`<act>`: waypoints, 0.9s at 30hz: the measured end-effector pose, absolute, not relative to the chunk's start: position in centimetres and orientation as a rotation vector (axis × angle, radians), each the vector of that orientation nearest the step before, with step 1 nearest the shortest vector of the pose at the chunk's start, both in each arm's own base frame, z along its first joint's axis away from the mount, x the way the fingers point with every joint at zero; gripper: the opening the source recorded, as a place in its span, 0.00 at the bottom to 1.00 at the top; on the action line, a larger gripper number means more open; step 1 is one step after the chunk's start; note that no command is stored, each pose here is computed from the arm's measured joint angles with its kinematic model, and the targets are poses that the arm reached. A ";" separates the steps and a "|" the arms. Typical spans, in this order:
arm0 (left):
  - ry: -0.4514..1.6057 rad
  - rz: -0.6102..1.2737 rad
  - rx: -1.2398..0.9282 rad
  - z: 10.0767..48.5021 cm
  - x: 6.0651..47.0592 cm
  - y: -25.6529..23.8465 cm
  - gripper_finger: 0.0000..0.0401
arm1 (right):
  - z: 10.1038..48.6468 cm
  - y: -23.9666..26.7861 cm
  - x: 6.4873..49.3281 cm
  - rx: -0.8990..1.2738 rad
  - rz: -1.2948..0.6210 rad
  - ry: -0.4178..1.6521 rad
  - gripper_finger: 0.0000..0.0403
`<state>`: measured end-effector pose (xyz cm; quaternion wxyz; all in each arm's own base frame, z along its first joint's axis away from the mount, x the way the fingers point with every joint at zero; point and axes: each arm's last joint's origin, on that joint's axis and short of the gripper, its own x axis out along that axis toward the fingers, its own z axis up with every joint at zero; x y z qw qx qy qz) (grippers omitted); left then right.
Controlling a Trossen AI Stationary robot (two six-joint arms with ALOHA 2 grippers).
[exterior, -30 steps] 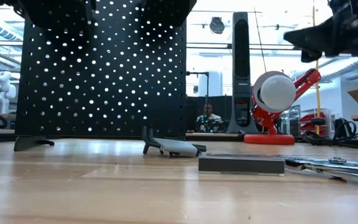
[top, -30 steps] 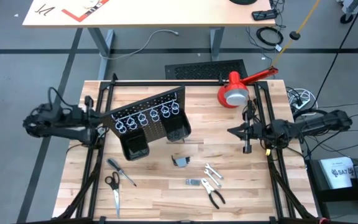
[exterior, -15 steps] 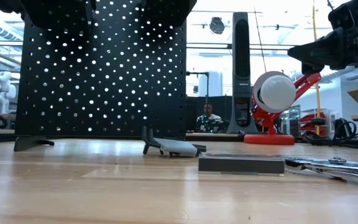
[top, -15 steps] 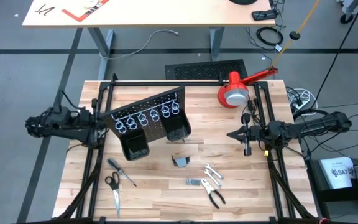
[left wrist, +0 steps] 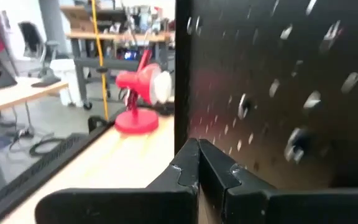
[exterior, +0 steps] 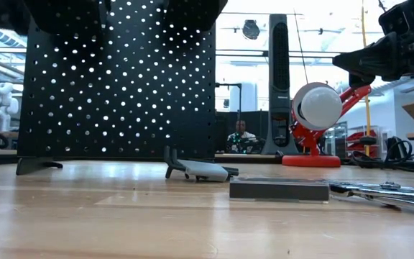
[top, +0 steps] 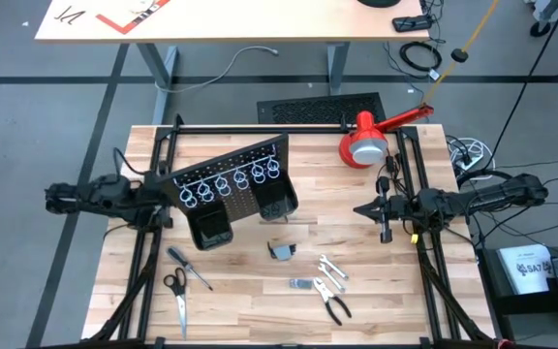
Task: Hang tools onto peg board
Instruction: Return to Home Position
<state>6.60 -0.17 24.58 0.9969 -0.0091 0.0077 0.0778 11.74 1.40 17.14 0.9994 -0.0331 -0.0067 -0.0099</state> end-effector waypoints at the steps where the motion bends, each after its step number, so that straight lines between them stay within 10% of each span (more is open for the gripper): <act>1: 0.026 0.165 -0.022 24.1 6.8 -0.2 0.01 | 17.1 1.4 11.7 -0.067 -0.020 -0.013 0.00; 27: 0.092 0.080 0.001 17.0 9.5 -0.9 0.01 | 16.9 1.5 11.7 -0.094 0.003 0.010 0.00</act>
